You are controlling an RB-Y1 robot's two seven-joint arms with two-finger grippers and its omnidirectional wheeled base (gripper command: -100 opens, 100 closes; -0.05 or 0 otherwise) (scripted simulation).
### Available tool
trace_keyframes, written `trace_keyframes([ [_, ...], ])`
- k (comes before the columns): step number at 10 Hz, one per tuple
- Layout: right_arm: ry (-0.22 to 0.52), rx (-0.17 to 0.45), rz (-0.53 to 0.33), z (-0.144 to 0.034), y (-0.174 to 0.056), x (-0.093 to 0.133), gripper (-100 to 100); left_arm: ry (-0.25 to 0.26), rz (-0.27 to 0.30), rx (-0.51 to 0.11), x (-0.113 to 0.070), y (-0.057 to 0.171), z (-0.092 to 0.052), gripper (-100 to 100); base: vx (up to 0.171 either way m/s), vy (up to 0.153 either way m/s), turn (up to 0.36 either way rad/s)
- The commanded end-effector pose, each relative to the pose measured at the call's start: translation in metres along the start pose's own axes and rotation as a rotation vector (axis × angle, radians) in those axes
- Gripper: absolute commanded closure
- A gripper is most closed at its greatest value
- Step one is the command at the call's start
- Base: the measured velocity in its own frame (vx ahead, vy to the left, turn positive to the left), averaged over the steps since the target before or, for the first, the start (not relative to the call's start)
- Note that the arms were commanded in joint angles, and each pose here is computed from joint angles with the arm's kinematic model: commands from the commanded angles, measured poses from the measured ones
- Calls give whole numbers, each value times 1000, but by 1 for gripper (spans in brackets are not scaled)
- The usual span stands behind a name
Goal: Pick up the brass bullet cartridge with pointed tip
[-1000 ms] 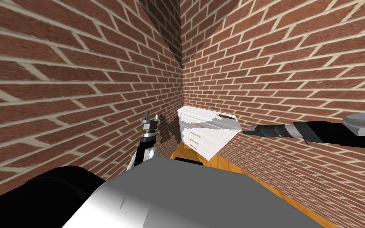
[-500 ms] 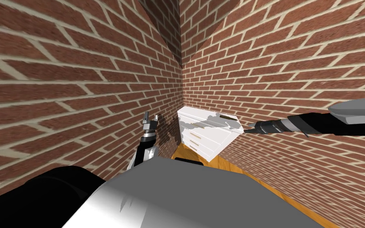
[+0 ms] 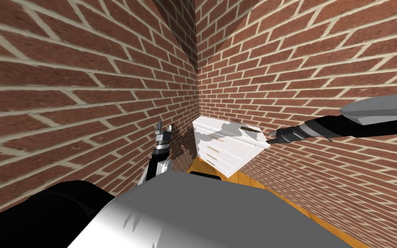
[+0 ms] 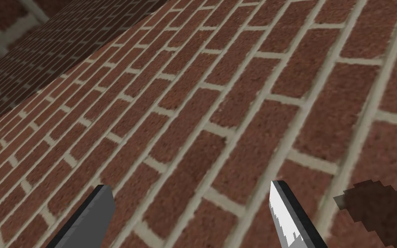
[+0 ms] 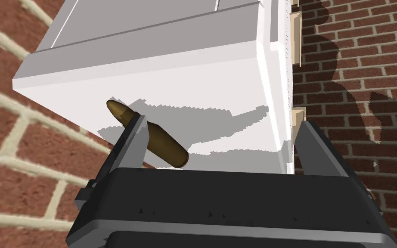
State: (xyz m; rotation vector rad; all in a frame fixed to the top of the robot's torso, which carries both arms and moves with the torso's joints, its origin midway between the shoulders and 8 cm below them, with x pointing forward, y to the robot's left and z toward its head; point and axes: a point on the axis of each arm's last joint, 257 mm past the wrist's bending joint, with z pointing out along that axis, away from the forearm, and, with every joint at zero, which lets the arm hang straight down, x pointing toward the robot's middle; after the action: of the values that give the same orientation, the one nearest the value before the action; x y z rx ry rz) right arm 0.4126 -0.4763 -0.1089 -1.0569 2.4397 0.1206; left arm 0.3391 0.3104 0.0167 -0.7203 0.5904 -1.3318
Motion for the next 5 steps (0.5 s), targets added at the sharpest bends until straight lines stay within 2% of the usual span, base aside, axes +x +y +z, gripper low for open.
trace_keyframes([
  [1, 56, 3, -55, -2, -6, -1, -100, 0, 0, 0, 0, 0, 0, 0, 78, 27, -30],
  [4, 121, 0, -127, -1, -10, -10, -100, 0, 0, 0, 0, 0, 0, 0, 71, 37, -24],
  [5, 162, -1, -167, -1, -13, -11, -100, 0, 0, 0, 0, 0, 0, 0, 72, 36, -26],
])
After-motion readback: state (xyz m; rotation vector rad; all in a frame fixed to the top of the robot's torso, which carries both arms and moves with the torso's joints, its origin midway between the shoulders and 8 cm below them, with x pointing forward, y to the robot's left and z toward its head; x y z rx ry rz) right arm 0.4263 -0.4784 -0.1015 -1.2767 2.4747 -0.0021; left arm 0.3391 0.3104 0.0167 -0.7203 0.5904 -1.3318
